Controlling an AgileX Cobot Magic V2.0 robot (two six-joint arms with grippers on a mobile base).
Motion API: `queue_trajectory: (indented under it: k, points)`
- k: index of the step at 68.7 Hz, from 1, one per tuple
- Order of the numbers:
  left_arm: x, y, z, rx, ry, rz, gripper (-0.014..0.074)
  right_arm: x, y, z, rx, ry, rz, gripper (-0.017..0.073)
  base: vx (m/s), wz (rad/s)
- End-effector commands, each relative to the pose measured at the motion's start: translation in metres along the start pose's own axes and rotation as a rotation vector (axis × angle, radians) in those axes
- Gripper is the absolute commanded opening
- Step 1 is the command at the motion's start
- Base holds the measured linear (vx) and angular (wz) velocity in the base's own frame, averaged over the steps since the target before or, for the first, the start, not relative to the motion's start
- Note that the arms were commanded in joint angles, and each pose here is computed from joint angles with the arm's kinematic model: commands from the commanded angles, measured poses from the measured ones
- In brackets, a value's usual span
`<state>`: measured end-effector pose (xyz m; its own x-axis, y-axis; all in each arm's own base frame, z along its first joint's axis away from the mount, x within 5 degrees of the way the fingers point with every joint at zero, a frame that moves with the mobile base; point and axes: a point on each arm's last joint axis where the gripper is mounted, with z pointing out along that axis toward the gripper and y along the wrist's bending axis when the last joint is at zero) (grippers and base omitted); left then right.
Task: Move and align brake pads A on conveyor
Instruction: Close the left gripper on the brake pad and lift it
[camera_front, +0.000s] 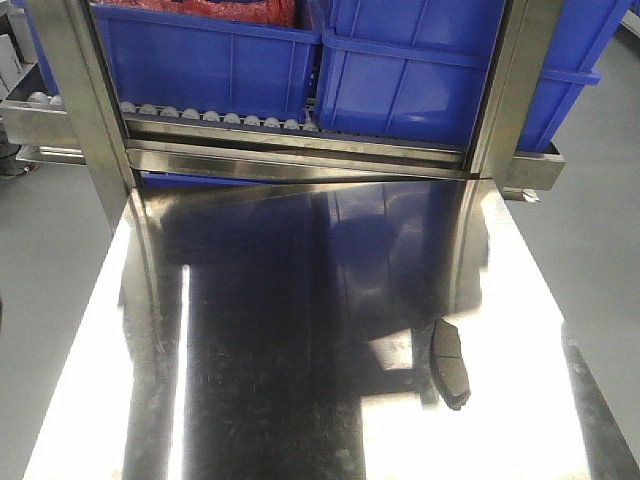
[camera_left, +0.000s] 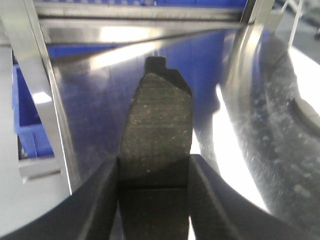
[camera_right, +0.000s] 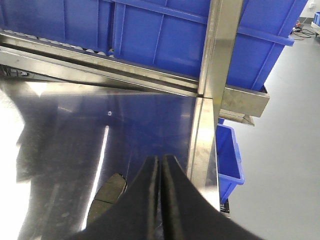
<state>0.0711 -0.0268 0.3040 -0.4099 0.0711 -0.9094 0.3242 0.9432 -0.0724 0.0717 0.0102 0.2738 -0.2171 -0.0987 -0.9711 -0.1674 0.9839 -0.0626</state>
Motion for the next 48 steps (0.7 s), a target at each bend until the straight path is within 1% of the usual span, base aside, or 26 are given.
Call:
queue_trajectory:
  k: [1, 6, 48]
  points:
    - [-0.0137, -0.0014, -0.012, 0.019, -0.143, 0.0, 0.0081, -0.0152, -0.0004, -0.0027, 0.0, -0.097, -0.02, -0.0003, 0.0, 0.0]
    - [-0.0125, -0.0011, -0.0163, 0.02, -0.155, -0.002, 0.0081, -0.0152, -0.0004, -0.0027, 0.0, -0.097, -0.02, -0.0003, 0.0, 0.0]
    - [-0.0125, -0.0011, -0.0158, 0.02, -0.152, -0.002, 0.0081, -0.0145, -0.0005, -0.0026, 0.001, -0.089, -0.019, -0.0003, 0.0, 0.0]
